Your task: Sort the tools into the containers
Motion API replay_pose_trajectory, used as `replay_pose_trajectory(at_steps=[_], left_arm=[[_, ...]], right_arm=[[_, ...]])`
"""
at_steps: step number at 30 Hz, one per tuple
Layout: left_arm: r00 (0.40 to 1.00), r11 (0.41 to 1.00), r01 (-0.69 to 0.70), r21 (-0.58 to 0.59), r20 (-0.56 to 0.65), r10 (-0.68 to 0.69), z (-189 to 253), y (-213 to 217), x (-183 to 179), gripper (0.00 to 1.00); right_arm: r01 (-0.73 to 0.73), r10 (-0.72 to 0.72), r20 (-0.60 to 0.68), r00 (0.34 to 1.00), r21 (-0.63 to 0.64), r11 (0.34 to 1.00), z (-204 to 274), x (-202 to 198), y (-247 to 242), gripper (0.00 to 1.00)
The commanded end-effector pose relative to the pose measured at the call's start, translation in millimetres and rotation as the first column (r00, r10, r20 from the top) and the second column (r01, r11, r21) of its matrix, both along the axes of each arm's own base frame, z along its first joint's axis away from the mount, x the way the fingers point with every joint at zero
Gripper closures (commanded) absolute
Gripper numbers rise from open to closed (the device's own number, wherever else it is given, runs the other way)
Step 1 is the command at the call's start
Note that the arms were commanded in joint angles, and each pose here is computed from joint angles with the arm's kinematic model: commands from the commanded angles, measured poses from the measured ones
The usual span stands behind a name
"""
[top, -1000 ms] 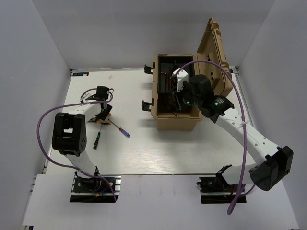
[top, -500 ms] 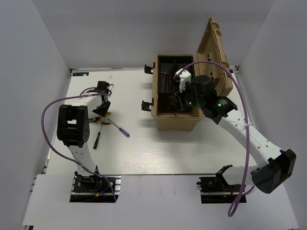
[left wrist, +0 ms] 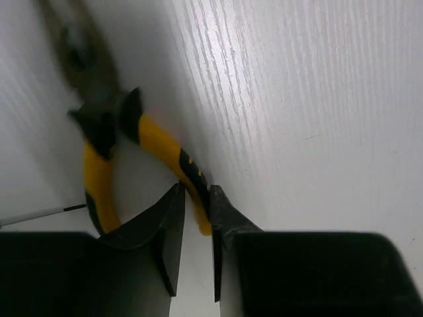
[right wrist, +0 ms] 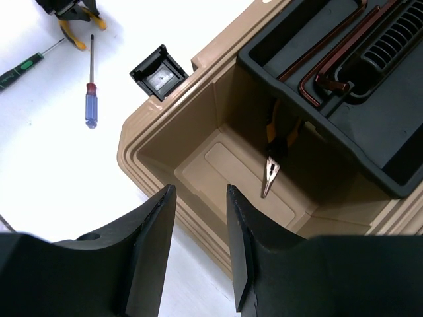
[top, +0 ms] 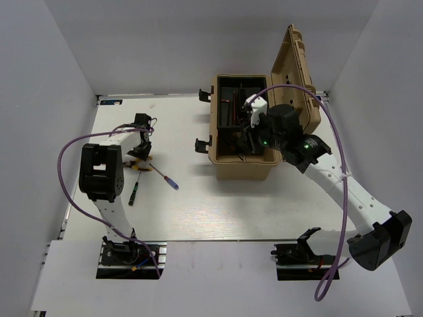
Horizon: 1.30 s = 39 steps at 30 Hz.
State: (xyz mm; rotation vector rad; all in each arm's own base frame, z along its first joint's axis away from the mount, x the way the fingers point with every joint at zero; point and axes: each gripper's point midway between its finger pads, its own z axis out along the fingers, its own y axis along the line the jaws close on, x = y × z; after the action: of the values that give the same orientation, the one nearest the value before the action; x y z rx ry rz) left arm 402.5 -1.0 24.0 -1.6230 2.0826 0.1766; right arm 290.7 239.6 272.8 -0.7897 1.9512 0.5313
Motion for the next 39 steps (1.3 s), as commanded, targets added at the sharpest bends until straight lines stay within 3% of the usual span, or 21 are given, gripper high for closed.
replay_pose_trajectory(at_steps=[1, 8, 10, 11, 14, 17, 26, 29, 32, 34, 35, 37, 39], left_arm=[[0.999, 0.999, -0.039, 0.028, -0.036, 0.040, -6, 12, -11, 0.72], [0.997, 0.998, -0.056, 0.022, -0.059, 0.058, -13, 18, -10, 0.73], [0.996, 0.998, -0.066, 0.022, -0.060, 0.067, -11, 22, -10, 0.67], [0.996, 0.998, -0.057, 0.024, -0.064, 0.059, -11, 22, -10, 0.56], [0.996, 0.998, -0.057, 0.025, -0.073, 0.059, -15, 22, -11, 0.43], [0.994, 0.998, -0.057, 0.027, -0.091, 0.059, -20, 22, -15, 0.43], [0.992, 0.999, -0.032, 0.014, -0.119, 0.033, -30, 22, -20, 0.84], [0.996, 0.999, 0.040, 0.028, -0.076, -0.037, -15, 23, -2, 0.97], [0.992, 0.988, 0.121, 0.095, -0.035, -0.119, 15, 23, 14, 1.00], [0.982, 0.976, 0.183, 0.114, 0.034, -0.188, 41, 21, 27, 1.00], [0.975, 0.970, 0.203, 0.131, 0.064, -0.213, 52, 21, 33, 1.00], [0.948, 0.953, 0.262, 0.151, 0.144, -0.283, 74, 16, 47, 1.00], [0.892, 0.914, 0.354, 0.198, 0.221, -0.393, 107, 9, 59, 1.00]], right_arm=[[-0.004, 0.003, 0.016, 1.000, 0.036, 0.999, 12, -6, -2, 0.57], [-0.001, 0.000, 0.021, 1.000, 0.039, 0.999, 15, -7, -4, 0.57], [-0.001, 0.000, 0.019, 1.000, 0.041, 0.999, 15, -8, -4, 0.57], [0.000, -0.001, 0.018, 1.000, 0.039, 0.999, 14, -8, -5, 0.57], [0.001, -0.002, 0.019, 1.000, 0.042, 0.999, 15, -7, -4, 0.57], [0.001, -0.002, 0.017, 1.000, 0.046, 0.999, 16, -8, -5, 0.57], [0.003, -0.004, 0.017, 1.000, 0.048, 0.999, 17, -9, -6, 0.57], [0.000, 0.000, 0.012, 1.000, 0.048, 0.999, 16, -10, -7, 0.57], [-0.019, 0.018, 0.010, 1.000, 0.048, 0.999, 15, -12, -5, 0.55], [-0.034, 0.034, 0.005, 0.999, 0.040, 0.999, 11, -14, -4, 0.40], [-0.042, 0.041, 0.008, 0.999, 0.041, 0.998, 12, -15, -4, 0.40], [-0.055, 0.054, 0.008, 0.998, 0.038, 0.998, 11, -15, -2, 0.32], [-0.071, 0.071, 0.006, 0.997, 0.028, 0.997, 8, -16, -1, 0.32]])
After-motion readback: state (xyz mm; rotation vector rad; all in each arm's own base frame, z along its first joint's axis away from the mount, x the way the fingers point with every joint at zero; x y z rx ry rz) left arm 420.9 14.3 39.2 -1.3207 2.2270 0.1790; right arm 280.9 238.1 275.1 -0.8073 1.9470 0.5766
